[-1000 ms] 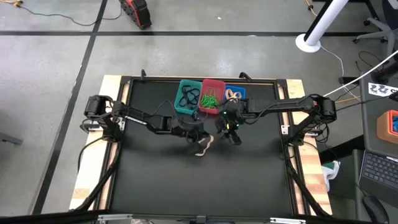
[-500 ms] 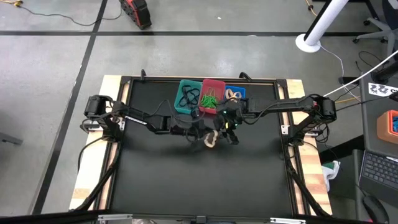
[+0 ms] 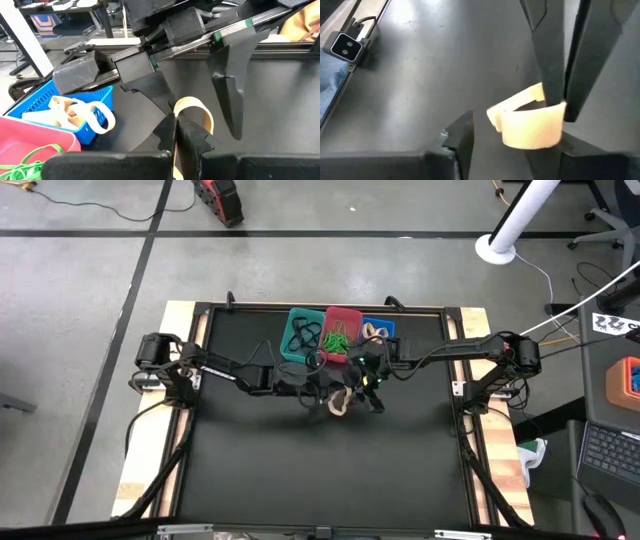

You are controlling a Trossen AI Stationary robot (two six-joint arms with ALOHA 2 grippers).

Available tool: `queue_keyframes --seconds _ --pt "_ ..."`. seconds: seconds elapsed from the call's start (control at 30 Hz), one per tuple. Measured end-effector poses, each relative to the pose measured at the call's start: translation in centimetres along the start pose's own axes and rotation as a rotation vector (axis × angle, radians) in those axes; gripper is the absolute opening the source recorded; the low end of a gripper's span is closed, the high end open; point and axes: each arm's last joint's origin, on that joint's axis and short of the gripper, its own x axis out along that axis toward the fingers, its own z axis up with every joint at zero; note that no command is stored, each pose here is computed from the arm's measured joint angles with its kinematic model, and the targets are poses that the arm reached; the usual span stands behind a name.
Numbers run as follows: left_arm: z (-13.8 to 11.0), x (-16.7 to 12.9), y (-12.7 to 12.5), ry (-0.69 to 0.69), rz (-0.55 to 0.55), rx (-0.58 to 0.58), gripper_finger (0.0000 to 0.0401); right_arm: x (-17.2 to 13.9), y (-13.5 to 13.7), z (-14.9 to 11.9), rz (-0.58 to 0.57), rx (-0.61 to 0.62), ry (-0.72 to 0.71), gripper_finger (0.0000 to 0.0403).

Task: Sort rubber bands into baskets
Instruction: Put the brown rubber band into the blue bin

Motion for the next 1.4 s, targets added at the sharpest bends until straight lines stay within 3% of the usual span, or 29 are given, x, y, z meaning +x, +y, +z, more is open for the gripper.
queue_keyframes --seconds 0.37,0.6,0.83,1.17,1.4 --pt "0.0 0.0 -0.1 0.001 -0.002 0.004 0.0017 0.0 -0.1 0.3 -0.019 -0.024 -0.027 0.0008" --pt "0.0 -0.1 -0.3 0.003 -0.008 -0.013 0.0061 0.0 -0.4 0.3 -0.117 -0.027 -0.007 0.0007" --pt "0.0 -0.1 -0.3 0.004 -0.007 -0.012 0.0103 0.0 -0.4 0.2 -0.122 -0.03 -0.004 0.0004" --pt "1.2 -2.0 0.2 0.062 -0.006 -0.007 0.0107 -0.7 -0.9 -0.4 -0.264 -0.071 0.091 0.0002" --pt "1.7 -2.8 0.4 0.071 -0.006 -0.005 0.0109 -2.2 -2.7 -0.9 -0.349 -0.02 0.087 0.0001"
